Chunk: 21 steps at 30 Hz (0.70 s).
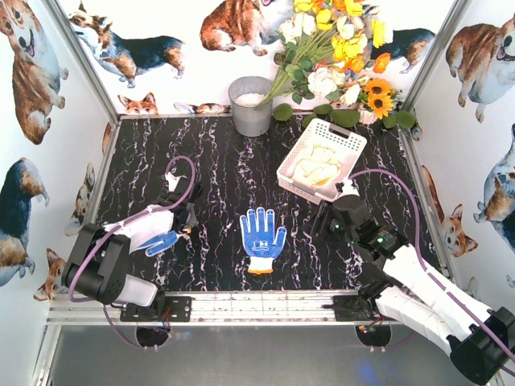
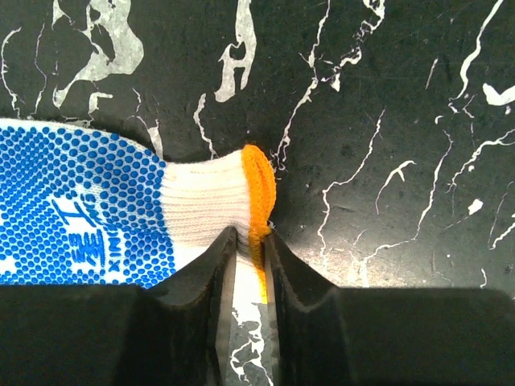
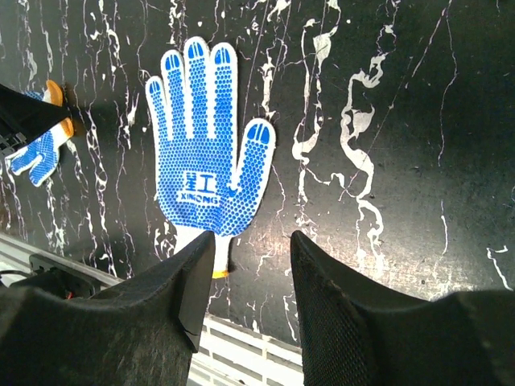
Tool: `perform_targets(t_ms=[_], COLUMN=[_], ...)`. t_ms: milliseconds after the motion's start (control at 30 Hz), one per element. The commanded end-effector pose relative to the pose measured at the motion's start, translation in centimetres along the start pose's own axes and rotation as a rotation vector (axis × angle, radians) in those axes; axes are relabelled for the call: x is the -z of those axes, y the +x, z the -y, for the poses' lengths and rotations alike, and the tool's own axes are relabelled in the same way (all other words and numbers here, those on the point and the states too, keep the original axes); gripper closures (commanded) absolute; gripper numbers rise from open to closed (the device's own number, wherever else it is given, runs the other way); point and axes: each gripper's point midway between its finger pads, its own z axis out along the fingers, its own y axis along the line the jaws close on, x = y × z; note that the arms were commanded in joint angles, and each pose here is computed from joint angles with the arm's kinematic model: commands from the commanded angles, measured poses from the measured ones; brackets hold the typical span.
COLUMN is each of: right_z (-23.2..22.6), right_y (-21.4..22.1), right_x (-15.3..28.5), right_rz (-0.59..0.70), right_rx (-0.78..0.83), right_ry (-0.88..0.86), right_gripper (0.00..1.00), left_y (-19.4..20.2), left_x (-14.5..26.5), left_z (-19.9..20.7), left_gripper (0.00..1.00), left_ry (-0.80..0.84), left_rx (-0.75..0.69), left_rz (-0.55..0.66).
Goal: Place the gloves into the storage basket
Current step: Pick up the glove from the center of the board.
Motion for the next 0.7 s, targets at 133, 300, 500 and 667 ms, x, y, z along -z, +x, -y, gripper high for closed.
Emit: perform_targets(t_ms=[133,300,500,667], right_z=[-0.5,-1.7,-1.7,-2.0], right_y=[0.0,0.6,1.4,1.5], right_x=[-0.2,-0.6,-1.5,-1.8], right_rz=[0.011,-0.021,-0.053,-0.065], right_rx=[-0.021,-0.045,-0.064,-0.069], right_ry=[-0.038,-0.112,-0.123,-0.132], right_gripper=[0.55,0.55,0.55,0.55], left_y=[2.1,2.1,3.4,7.1], left_x=[0.6,3.8,8.9,11.3], left_z=[1.9,5.3,9.1,10.2], left_gripper=[1.00,1.00,1.00,1.00], left_ry=[0.169,0.367,0.572,0.641], left_rx=[0.001,-0.073,-0.213,-0.305], left_rz=[-0.053,-0.009,0.035,-0.032])
